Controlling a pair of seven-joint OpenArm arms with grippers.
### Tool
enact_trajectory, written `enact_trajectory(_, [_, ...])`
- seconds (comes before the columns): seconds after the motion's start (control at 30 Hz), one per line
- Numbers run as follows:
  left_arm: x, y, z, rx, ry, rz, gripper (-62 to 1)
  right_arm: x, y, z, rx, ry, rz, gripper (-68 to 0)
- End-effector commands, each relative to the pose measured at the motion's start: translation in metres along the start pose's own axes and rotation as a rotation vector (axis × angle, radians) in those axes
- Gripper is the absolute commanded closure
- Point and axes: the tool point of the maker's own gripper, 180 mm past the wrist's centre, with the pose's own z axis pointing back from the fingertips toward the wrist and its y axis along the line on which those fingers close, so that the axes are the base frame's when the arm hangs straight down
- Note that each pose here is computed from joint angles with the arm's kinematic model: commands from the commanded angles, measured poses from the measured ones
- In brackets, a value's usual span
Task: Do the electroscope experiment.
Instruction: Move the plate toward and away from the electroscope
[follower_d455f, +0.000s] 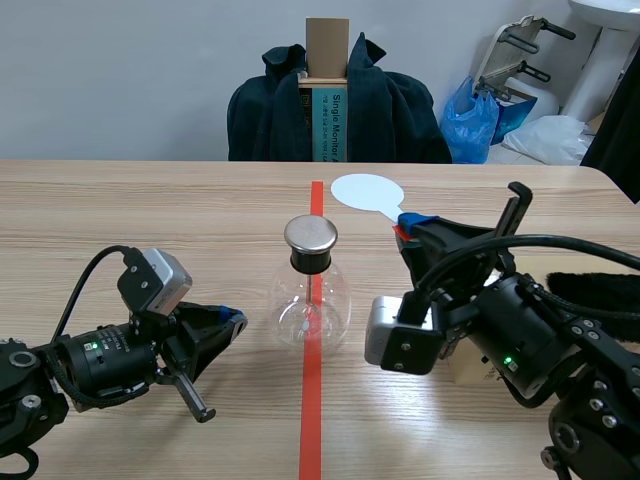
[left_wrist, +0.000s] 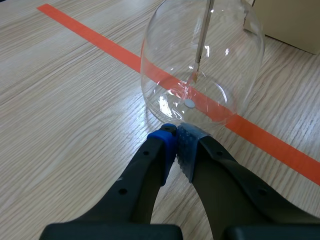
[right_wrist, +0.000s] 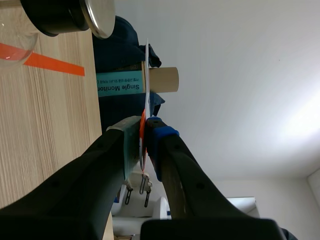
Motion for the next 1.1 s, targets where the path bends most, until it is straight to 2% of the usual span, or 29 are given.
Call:
enact_trajectory(0.0, [0.013,0.001,-0.005,-0.001,-0.043,-0.004,-3.1,-0.003,-0.015,-0.004,-0.043,-0.004,0.024,-0.6])
enact_trajectory(0.17, [0.013,0.001,-0.005,-0.001,-0.042,-0.004,-3.1,0.000,-0.013,-0.004,-0.034,-0.020,0.039,-0.6])
enact_trajectory(0.5, [0.013,0.002,-0.005,0.001,-0.041,-0.005,-3.2,0.030,-0.005,-0.001,0.000,-0.188,0.099,-0.6])
enact_trajectory(0.7, [0.013,0.002,-0.005,0.001,-0.041,-0.005,-3.1,0.042,-0.002,0.002,0.012,-0.258,0.115,-0.6])
enact_trajectory(0.87, [0.013,0.002,-0.005,0.001,-0.041,-0.005,-3.1,0.047,-0.001,0.003,0.014,-0.283,0.116,-0.6])
enact_trajectory(1.07, [0.013,0.002,-0.005,0.001,-0.041,-0.005,-3.1,0.047,-0.001,0.003,0.014,-0.284,0.116,-0.6])
